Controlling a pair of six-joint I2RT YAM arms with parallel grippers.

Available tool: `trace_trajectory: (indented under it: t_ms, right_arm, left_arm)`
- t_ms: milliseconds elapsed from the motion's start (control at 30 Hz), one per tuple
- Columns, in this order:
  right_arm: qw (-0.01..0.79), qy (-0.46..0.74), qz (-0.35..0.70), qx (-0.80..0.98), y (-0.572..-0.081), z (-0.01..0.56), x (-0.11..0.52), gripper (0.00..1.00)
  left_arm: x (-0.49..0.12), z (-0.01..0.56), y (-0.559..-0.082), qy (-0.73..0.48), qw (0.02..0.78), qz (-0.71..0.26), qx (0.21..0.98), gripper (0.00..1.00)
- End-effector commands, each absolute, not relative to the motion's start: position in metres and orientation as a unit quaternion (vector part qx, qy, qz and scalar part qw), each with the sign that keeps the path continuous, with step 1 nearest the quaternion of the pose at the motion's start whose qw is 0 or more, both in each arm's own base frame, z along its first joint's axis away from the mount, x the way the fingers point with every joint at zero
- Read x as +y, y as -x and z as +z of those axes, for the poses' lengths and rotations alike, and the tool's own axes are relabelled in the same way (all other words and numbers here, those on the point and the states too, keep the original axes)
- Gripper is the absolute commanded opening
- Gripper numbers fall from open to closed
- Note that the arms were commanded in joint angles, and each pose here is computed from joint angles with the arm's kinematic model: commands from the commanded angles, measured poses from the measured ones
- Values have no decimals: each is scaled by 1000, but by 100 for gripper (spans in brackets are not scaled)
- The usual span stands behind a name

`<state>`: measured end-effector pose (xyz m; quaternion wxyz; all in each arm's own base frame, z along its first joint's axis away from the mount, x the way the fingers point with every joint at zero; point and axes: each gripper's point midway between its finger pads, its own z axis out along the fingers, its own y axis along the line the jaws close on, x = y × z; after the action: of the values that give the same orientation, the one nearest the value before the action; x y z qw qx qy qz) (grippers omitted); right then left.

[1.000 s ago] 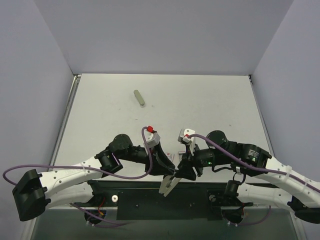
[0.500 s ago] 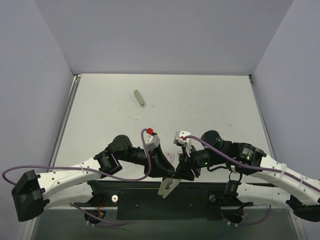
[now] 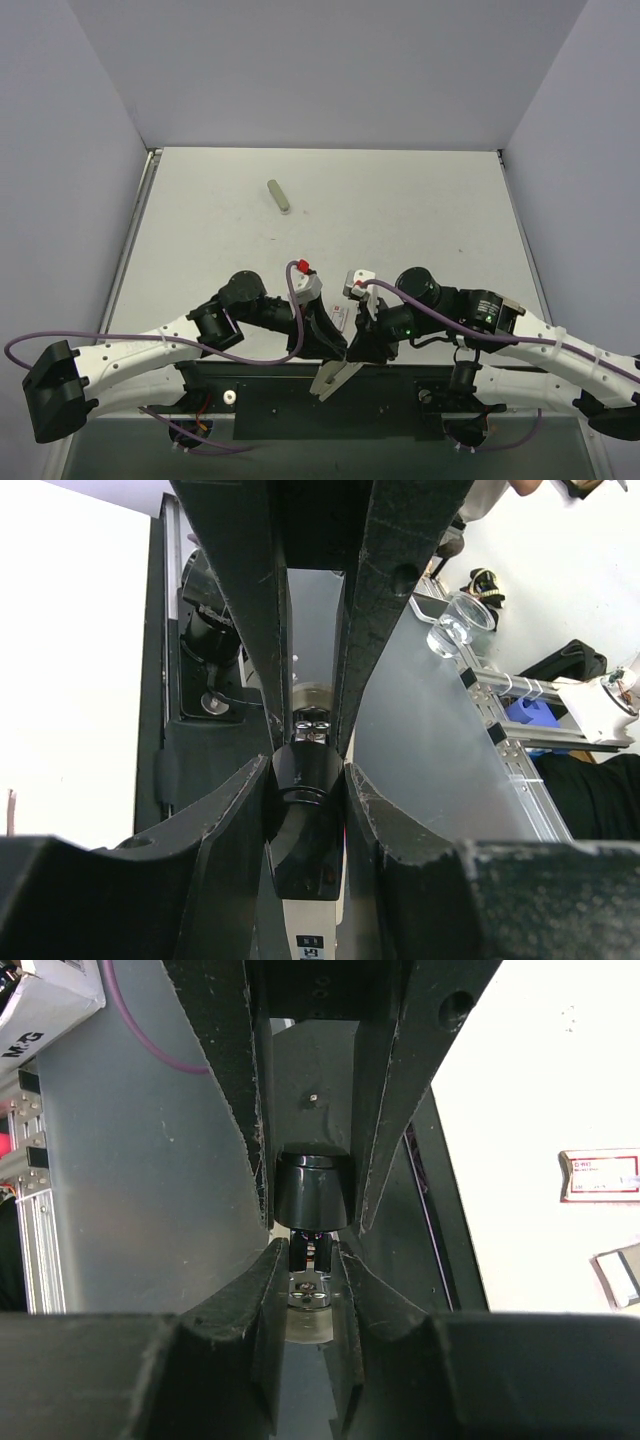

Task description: Unload the staples from the stapler

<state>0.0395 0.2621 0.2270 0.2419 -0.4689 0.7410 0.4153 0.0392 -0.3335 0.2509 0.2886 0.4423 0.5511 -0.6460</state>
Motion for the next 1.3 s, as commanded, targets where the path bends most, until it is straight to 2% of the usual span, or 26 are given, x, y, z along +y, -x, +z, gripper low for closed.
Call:
trace_trajectory:
  t_ms: [0, 267, 533, 667, 800, 933, 1267]
  right_arm:
    - [232, 473, 404, 748, -35, 210, 261, 0]
    - [241, 447, 406, 760, -31, 196, 246, 0]
    - [259, 434, 407, 761, -36, 206, 246, 0]
    - [287, 423, 400, 761, -46, 219, 247, 24]
    - [320, 407, 388, 762, -56, 232, 241, 36]
    - [345, 392, 380, 764, -63, 245, 235, 42]
    - [447, 314, 322, 773, -103, 278, 209, 44]
  left_arm:
    - [-333, 318, -40, -443, 368, -668, 471, 0]
    - [-326, 327, -50, -417, 409, -653, 482, 0]
    - [-328, 332, -52, -417, 412, -654, 478, 0]
    - [-331, 329, -56, -413, 414, -649, 486, 0]
    - [-333, 327, -62, -408, 420, -642, 495, 0]
    - [-336, 328, -67, -404, 426, -634, 503, 0]
    - [-345, 328, -92, -392, 457, -594, 534, 0]
